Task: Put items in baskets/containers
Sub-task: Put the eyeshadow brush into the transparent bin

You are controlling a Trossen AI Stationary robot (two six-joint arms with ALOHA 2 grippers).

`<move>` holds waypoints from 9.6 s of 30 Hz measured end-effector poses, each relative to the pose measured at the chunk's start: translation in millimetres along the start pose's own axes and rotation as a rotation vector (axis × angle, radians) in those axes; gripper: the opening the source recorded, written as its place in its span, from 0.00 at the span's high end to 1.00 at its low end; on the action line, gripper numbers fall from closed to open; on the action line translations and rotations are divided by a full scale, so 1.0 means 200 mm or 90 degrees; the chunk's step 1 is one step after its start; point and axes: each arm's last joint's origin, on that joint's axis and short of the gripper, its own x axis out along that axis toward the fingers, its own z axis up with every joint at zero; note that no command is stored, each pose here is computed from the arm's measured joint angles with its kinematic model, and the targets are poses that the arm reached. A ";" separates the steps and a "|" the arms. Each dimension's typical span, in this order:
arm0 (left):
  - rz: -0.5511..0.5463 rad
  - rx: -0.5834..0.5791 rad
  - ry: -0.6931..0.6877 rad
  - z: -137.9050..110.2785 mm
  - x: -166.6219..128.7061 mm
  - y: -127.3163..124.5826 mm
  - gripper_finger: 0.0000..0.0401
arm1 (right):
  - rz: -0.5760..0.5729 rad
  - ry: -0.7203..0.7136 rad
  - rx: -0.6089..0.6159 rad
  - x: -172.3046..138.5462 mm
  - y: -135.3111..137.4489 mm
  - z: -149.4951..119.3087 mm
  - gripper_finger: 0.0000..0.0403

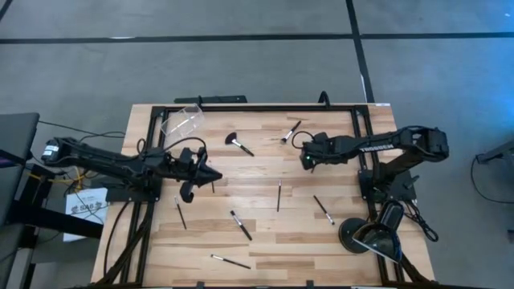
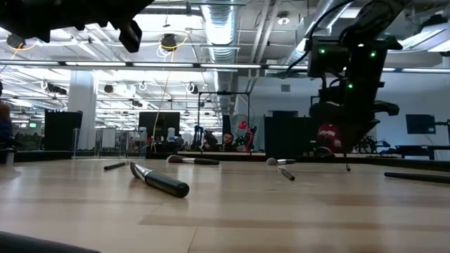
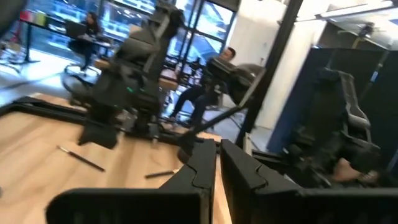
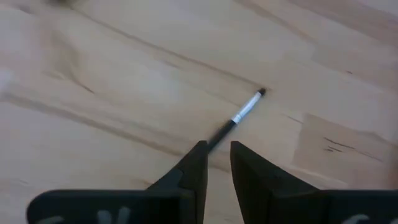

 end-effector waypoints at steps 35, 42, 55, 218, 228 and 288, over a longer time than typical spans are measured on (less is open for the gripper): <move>0.074 0.014 0.026 -0.14 0.06 -0.16 0.95 | 0.023 -0.008 0.127 0.12 -0.05 -0.05 0.84; 0.074 0.014 0.026 -0.14 0.06 -0.16 0.95 | 0.015 -0.016 0.130 0.12 -0.05 -0.05 0.84; 0.075 0.014 0.027 -0.14 0.06 -0.16 0.95 | 0.019 -0.038 0.151 0.19 -0.09 -0.11 0.84; 0.174 0.125 -0.098 0.02 0.30 0.30 0.67 | 0.841 -0.632 -0.449 -0.30 0.64 0.42 0.99; 0.174 0.143 -0.094 0.02 0.30 0.30 0.96 | 0.838 -0.629 -0.446 -0.30 0.64 0.42 0.95; 0.923 0.113 -0.023 -0.04 -0.45 1.04 0.93 | 0.657 -0.490 -0.408 -0.12 0.56 0.48 0.85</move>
